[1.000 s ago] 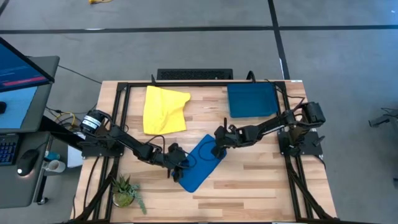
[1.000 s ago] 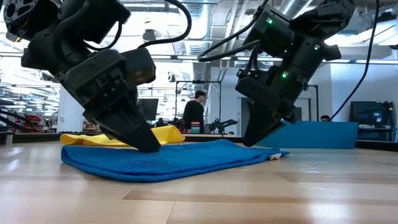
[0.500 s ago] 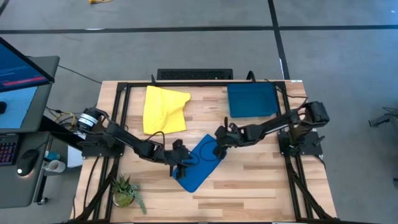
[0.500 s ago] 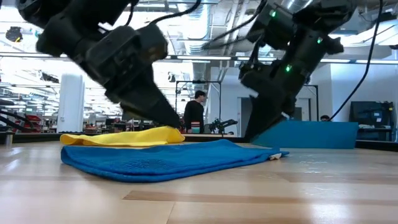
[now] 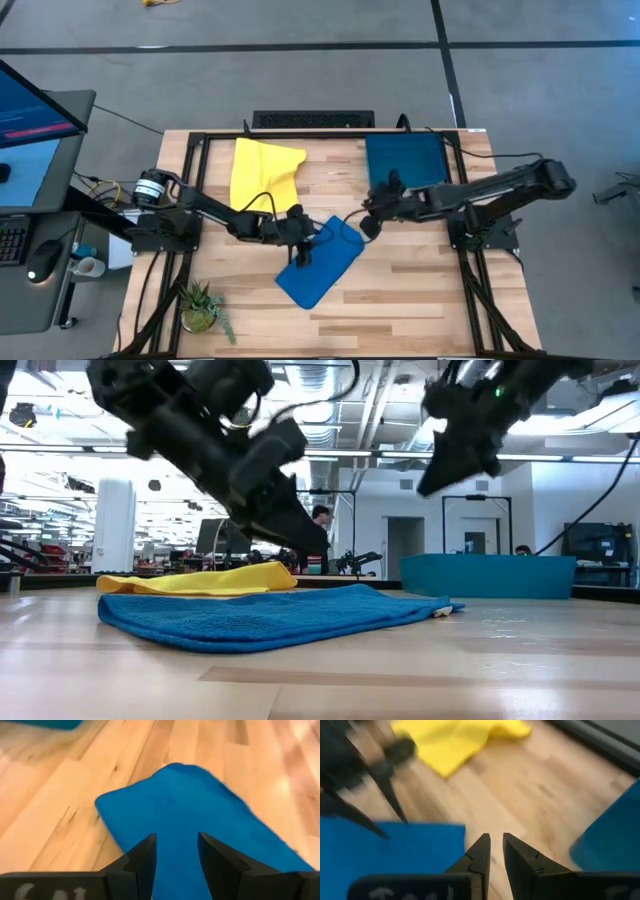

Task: Roll microfiber towels into tight, uniform cylinder then place into a basket
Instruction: Roll the blue microfiber cloth

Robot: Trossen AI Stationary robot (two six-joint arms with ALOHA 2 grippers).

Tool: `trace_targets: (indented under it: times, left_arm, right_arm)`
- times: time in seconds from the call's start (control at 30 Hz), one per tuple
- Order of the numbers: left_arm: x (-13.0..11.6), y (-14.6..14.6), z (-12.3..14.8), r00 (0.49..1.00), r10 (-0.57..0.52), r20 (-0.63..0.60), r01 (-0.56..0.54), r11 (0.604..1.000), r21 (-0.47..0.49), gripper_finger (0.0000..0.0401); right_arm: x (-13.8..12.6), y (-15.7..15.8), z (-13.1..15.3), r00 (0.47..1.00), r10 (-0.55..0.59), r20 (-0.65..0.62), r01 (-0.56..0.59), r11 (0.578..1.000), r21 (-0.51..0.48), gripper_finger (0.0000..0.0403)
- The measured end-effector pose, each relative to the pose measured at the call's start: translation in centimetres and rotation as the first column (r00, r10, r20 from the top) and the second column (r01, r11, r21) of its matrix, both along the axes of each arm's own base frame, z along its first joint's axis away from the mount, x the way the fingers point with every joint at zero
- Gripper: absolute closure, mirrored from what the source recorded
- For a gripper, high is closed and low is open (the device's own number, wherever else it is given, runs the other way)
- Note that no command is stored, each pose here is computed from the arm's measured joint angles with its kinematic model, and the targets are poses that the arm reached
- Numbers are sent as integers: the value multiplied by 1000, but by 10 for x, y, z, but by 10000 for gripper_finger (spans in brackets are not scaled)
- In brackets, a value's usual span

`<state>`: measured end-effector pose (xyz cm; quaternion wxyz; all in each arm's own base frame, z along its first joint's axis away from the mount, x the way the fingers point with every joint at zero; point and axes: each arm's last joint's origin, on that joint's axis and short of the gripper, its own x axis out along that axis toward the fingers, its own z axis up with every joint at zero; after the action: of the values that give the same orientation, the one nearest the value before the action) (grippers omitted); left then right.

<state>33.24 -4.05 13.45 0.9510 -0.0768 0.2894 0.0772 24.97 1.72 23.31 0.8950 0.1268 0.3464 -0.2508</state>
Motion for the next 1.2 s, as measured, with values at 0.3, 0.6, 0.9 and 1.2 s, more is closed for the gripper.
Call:
trace_targets:
  times: [0.3,0.6,0.9,1.2]
  left_arm:
    - [16,23,-25,999,-39,-29,36,996,-80,266]
    - [19,38,-33,991,77,-111,-81,996,-32,266]
    - [10,51,-37,915,372,-157,-363,928,88,266]
    - [1,56,-27,896,399,-193,-372,914,163,266]
  right_arm:
    - [-10,-1,18,995,-33,99,33,999,1,328]
    - [0,5,-1,1000,-11,3,11,1000,-2,328]
    - [1,3,-2,1000,-18,2,18,1000,0,328]
    - [2,-5,-2,999,-50,5,50,999,-1,328]
